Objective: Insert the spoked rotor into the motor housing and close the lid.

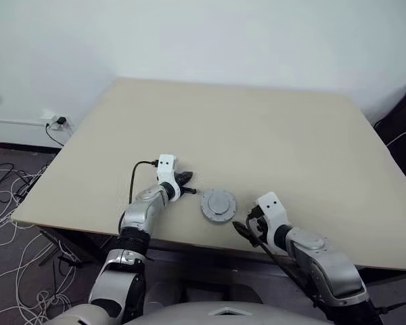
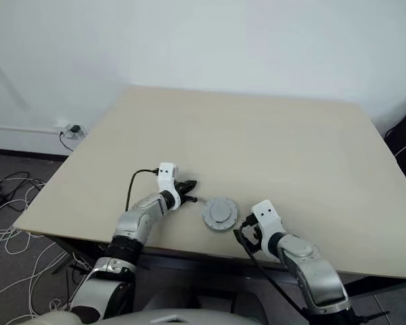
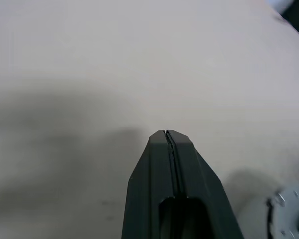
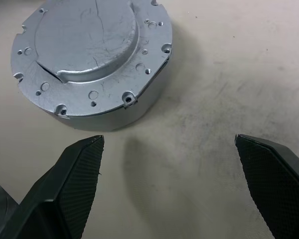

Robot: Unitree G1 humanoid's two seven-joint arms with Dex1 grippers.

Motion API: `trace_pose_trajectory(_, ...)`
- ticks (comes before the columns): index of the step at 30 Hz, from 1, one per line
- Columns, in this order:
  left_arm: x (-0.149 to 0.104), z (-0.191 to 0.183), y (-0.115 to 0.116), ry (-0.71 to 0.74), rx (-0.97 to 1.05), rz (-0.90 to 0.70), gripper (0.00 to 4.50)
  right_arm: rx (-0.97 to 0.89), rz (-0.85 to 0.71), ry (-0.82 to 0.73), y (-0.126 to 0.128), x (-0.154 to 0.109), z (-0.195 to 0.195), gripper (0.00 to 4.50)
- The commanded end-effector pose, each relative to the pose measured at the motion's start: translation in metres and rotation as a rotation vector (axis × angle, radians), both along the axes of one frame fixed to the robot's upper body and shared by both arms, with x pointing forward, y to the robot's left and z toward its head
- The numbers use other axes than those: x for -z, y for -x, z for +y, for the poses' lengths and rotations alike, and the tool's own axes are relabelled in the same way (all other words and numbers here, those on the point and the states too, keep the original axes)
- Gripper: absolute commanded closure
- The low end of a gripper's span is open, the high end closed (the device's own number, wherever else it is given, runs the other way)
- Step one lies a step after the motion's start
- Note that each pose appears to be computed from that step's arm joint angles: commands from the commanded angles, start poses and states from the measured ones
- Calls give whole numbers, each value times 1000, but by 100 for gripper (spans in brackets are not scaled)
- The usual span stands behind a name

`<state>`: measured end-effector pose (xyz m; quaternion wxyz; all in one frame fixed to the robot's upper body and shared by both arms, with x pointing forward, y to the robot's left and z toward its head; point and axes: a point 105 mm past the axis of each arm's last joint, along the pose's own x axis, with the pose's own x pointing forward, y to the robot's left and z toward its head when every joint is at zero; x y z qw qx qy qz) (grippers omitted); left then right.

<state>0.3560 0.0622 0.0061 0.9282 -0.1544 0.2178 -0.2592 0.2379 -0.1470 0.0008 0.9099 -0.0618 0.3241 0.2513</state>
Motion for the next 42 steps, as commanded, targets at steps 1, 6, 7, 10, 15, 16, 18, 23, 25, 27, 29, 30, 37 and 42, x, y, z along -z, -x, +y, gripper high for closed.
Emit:
trace_pose_trajectory(1,-26,-6,5,55,80,-87,450,-12,-33,-15,-4,-8,3,3)
trace_pose_trajectory(6,-32,-8,27,121,179,-68,450,-10,-33,-12,-4,-8,1,3)
trace_pose_trajectory(7,-33,-9,34,138,205,-61,450,-9,-33,-11,-4,-8,1,3)
trace_pose_trajectory(10,-35,-13,49,176,248,-32,450,-3,-34,-8,-4,-8,-2,3)
trace_pose_trajectory(15,-34,-19,63,194,257,7,450,21,-38,2,-5,-8,-9,3)
trace_pose_trajectory(16,-33,-21,65,197,256,15,450,39,-51,-5,-6,-10,-10,3)
trace_pose_trajectory(18,-32,-24,70,200,253,35,450,90,-90,-40,-12,-15,-12,3)
trace_pose_trajectory(23,-27,-29,77,206,239,78,450,123,-108,-105,-14,-19,-12,3)
trace_pose_trajectory(25,-24,-29,78,200,230,88,450,123,-102,-102,-13,-18,-13,3)
trace_pose_trajectory(27,-22,-28,78,191,219,97,450,123,-102,-103,-13,-18,-12,3)
trace_pose_trajectory(29,-20,-28,77,185,206,105,450,131,-104,-111,-14,-18,-11,3)
trace_pose_trajectory(30,-20,-28,77,181,202,108,450,138,-106,-116,-15,-19,-11,3)
trace_pose_trajectory(37,-13,-27,76,146,180,132,450,351,-91,-244,-26,-22,-23,3)
trace_pose_trajectory(42,-10,-28,75,123,172,142,450,462,-13,-410,-27,-24,-24,3)
